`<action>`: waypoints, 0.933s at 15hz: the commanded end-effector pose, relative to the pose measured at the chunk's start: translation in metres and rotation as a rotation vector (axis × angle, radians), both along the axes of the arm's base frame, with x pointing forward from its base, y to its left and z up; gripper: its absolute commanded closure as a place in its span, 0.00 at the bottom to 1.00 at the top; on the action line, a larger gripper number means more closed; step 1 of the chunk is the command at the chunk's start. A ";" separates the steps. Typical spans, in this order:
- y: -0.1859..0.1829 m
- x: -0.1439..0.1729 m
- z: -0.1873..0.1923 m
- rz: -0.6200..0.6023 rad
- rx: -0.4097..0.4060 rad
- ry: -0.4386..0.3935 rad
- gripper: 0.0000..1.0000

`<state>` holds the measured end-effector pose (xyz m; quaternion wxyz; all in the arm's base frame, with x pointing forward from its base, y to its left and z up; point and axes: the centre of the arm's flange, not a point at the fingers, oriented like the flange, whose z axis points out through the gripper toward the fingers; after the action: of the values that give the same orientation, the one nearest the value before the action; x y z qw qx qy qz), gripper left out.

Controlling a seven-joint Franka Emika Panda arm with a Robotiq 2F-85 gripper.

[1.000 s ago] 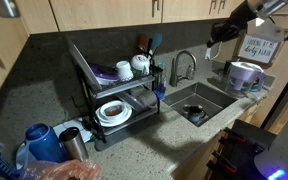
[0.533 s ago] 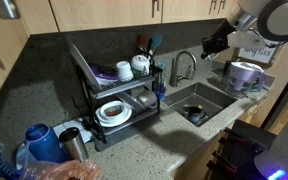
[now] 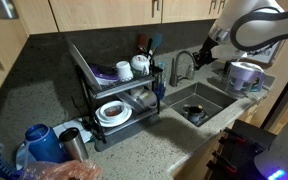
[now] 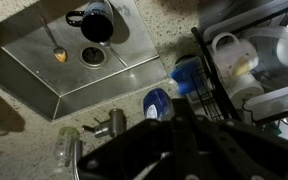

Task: Close the open upper cabinet doors

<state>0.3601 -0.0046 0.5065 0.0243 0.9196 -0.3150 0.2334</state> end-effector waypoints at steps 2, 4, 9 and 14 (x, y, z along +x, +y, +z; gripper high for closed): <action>-0.001 0.019 -0.016 0.005 -0.017 0.009 1.00; -0.001 0.019 -0.023 0.016 -0.027 0.021 1.00; 0.004 0.016 -0.037 0.047 -0.030 0.058 1.00; 0.006 0.012 -0.055 0.059 -0.030 0.103 1.00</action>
<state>0.3729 0.0022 0.4617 0.0443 0.9391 -0.2802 0.1940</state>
